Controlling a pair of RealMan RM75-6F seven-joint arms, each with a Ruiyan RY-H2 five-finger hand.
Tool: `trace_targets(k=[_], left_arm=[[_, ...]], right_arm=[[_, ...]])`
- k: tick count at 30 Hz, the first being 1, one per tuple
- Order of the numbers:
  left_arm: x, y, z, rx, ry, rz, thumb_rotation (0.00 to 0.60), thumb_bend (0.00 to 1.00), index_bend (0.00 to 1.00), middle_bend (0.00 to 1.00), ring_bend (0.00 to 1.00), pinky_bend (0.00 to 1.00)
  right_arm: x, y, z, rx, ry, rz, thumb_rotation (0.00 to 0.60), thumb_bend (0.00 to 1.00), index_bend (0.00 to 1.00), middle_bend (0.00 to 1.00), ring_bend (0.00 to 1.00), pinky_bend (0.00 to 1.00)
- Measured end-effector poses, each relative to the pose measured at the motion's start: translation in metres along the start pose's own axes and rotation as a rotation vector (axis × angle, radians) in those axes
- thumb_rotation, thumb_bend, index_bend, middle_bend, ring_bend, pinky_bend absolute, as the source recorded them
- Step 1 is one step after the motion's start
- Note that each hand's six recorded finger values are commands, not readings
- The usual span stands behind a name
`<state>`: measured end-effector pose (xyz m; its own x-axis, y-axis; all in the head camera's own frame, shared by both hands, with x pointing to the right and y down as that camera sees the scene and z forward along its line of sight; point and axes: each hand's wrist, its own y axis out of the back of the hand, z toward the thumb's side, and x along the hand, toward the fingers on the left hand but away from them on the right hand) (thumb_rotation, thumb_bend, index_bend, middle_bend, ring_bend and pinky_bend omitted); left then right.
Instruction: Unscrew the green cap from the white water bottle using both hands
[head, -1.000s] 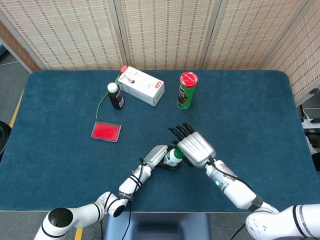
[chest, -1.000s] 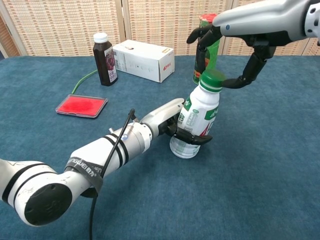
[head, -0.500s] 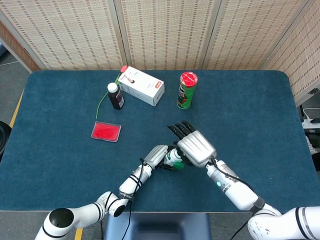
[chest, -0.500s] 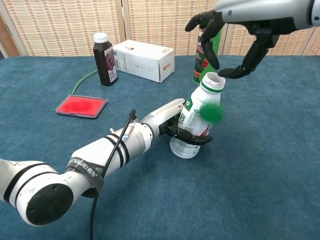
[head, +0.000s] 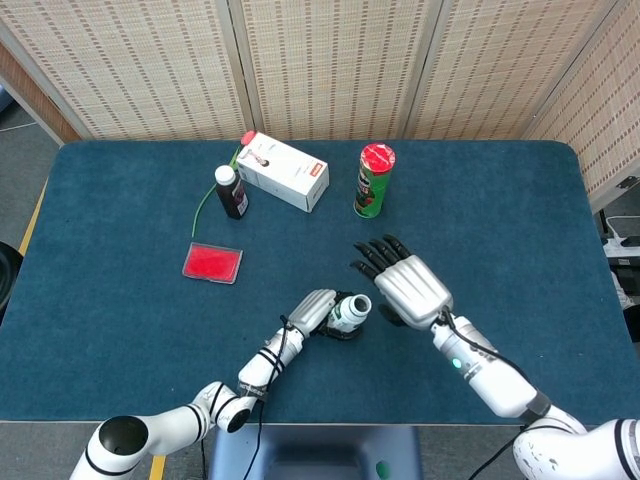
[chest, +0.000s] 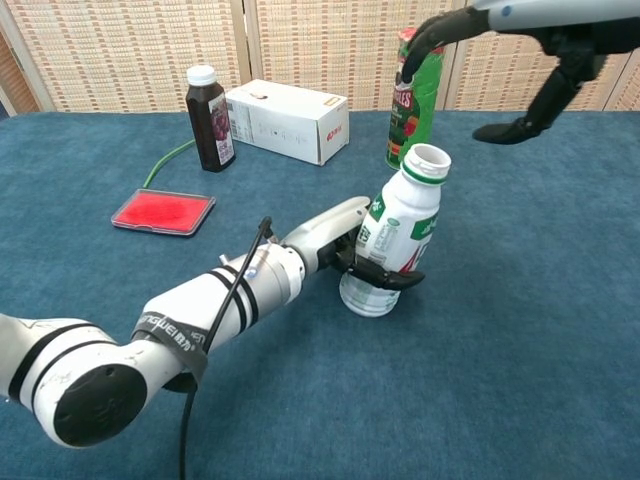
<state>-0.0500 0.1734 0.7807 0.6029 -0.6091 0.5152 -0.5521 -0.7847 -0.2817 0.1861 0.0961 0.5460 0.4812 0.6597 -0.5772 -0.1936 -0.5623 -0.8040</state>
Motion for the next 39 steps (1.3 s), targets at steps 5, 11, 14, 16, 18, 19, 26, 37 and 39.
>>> trace_targets(k=[5,11,14,16,18,19,26,37,39], left_arm=[[-0.002,0.023,-0.014,-0.036,0.025,0.075,0.600,0.88,0.71,0.93,0.62,0.55],[-0.012,0.036,-0.033,-0.101,0.068,0.153,0.600,0.75,0.65,0.79,0.49,0.44],[-0.016,0.034,-0.040,-0.118,0.082,0.153,0.600,0.70,0.58,0.70,0.42,0.39],[-0.019,0.032,-0.043,-0.122,0.088,0.148,0.600,0.66,0.51,0.63,0.36,0.35],[-0.021,0.031,-0.046,-0.126,0.091,0.141,0.600,0.62,0.43,0.55,0.28,0.30],[-0.022,0.030,-0.047,-0.130,0.092,0.137,0.600,0.61,0.38,0.51,0.25,0.28],[-0.028,0.025,-0.050,-0.133,0.089,0.091,0.600,0.50,0.02,0.12,0.01,0.12],[-0.033,0.026,-0.044,-0.151,0.044,0.057,0.600,0.32,0.00,0.00,0.00,0.02],[-0.034,0.029,-0.042,-0.152,0.036,0.058,0.600,0.31,0.00,0.00,0.00,0.02]], right_arm=[[0.013,0.001,-0.025,-0.019,-0.043,-0.008,0.600,0.29,0.04,0.00,0.00,0.00],[0.032,0.001,-0.051,-0.032,-0.080,-0.017,0.600,0.29,0.03,0.00,0.00,0.00],[0.038,-0.002,-0.058,-0.023,-0.089,-0.004,0.600,0.29,0.03,0.00,0.00,0.00],[0.042,-0.003,-0.059,-0.019,-0.091,0.000,0.600,0.29,0.03,0.00,0.00,0.00],[0.045,-0.003,-0.060,-0.022,-0.094,0.001,0.600,0.29,0.02,0.00,0.00,0.00],[0.046,-0.003,-0.061,-0.024,-0.096,0.000,0.600,0.29,0.02,0.00,0.00,0.00],[0.050,-0.002,-0.064,-0.029,-0.103,0.003,0.600,0.29,0.01,0.00,0.00,0.00],[0.054,-0.003,-0.066,-0.030,-0.108,0.017,0.600,0.29,0.00,0.00,0.00,0.00],[0.055,-0.003,-0.066,-0.031,-0.109,0.017,0.600,0.29,0.00,0.00,0.00,0.00]])
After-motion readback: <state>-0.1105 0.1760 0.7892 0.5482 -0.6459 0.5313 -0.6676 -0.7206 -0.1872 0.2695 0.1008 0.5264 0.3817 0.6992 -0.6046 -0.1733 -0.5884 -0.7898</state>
